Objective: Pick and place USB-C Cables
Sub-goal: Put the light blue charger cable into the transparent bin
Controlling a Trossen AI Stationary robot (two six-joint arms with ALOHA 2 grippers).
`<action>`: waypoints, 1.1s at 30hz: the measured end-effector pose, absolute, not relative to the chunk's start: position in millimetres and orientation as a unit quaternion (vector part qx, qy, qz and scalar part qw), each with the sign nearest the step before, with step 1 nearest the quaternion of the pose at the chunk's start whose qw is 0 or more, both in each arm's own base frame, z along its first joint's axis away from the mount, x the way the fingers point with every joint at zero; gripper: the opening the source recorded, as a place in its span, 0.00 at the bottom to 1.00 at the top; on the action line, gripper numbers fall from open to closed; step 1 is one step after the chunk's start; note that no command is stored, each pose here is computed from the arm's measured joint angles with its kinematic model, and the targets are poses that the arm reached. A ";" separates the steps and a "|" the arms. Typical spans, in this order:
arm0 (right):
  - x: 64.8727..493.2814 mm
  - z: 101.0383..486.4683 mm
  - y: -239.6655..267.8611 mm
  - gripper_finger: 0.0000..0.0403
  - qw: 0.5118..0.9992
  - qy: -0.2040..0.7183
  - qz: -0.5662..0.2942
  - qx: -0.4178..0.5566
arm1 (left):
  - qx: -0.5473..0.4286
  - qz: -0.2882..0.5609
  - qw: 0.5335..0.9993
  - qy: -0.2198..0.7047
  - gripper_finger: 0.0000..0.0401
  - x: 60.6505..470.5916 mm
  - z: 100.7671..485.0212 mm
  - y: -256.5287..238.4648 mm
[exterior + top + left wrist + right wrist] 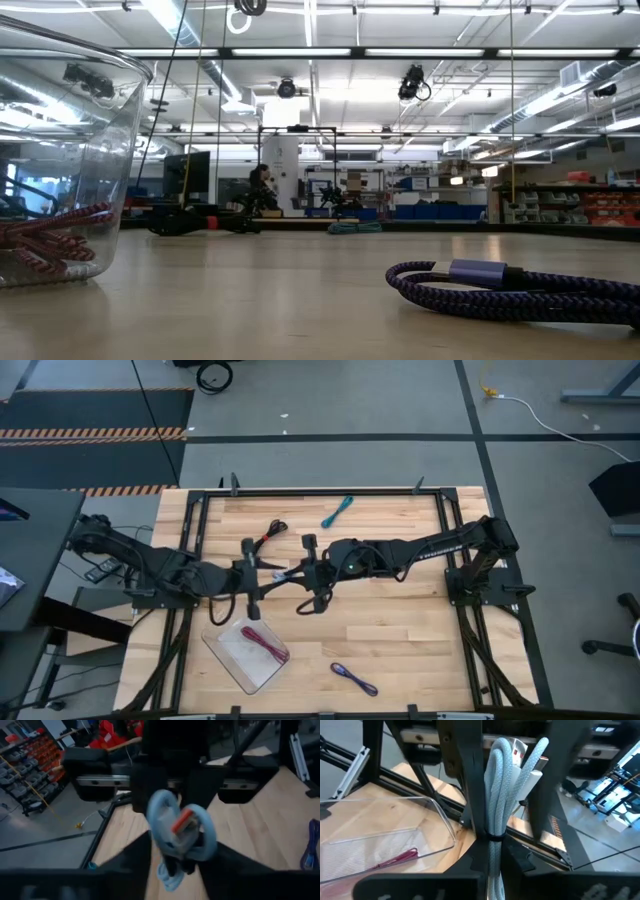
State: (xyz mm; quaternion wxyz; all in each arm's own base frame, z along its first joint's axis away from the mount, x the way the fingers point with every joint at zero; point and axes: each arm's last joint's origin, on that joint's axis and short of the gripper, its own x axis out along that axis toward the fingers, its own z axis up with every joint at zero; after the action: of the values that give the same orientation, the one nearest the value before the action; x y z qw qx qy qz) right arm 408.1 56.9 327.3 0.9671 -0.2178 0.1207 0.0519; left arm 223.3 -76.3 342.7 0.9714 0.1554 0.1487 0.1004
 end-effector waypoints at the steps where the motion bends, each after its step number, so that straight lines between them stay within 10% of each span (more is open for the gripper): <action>1: 408.1 326.8 56.7 0.10 0.967 0.123 0.052 -0.219 | 0.158 0.101 0.970 0.155 0.27 225.0 340.4 -76.7; 5: 408.6 322.8 54.5 0.19 0.965 0.134 0.052 -0.220 | 0.169 0.097 0.964 0.179 0.08 229.4 332.5 -79.5; 15: 406.3 319.5 50.9 0.37 0.962 0.174 -0.011 -0.212 | 0.171 0.091 0.963 0.187 0.11 226.7 330.6 -81.5; 33: 398.7 302.1 26.6 0.38 0.929 0.286 -0.081 -0.221 | 0.131 0.083 0.957 0.246 0.09 207.1 317.4 -96.5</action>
State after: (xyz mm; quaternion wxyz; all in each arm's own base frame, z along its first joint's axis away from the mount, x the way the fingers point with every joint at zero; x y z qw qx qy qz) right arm 398.7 26.6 302.1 0.9288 -0.2214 0.2859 -0.0810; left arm 207.1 -96.5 317.4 0.9568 0.1310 0.2461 0.0829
